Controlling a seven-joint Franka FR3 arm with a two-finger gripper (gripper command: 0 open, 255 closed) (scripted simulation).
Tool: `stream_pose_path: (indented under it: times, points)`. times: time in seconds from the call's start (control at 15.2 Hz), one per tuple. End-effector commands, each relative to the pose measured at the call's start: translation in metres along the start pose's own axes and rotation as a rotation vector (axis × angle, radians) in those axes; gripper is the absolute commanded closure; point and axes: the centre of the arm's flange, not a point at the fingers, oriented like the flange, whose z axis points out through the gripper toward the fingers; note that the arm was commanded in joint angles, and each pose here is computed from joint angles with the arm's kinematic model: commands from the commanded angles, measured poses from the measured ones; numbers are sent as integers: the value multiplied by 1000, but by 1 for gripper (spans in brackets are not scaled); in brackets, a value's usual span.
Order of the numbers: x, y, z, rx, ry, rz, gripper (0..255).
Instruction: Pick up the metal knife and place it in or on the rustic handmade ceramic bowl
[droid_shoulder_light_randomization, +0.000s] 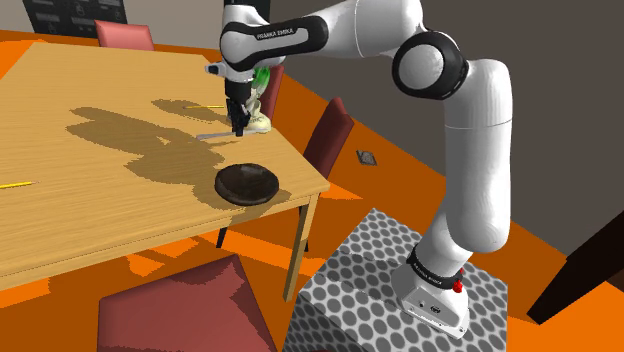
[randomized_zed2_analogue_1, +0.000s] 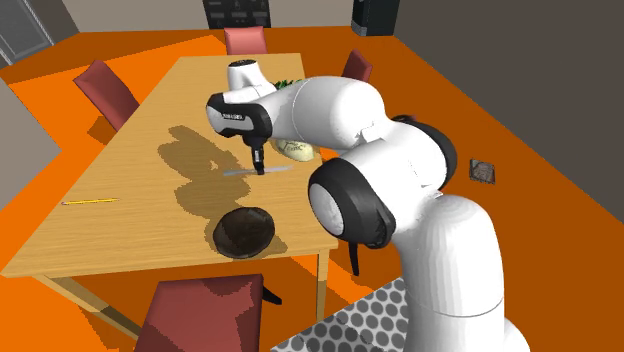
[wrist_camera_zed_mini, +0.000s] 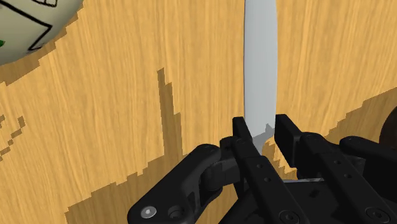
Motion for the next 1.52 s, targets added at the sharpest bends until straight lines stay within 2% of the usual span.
stream_pose_path:
  times: [0.0,0.46,1.45]
  points:
    - [-1,-1,-10,0,0,0,255]
    - [-1,-1,-47,0,0,0,255]
    - [43,-194,-59,0,0,0,255]
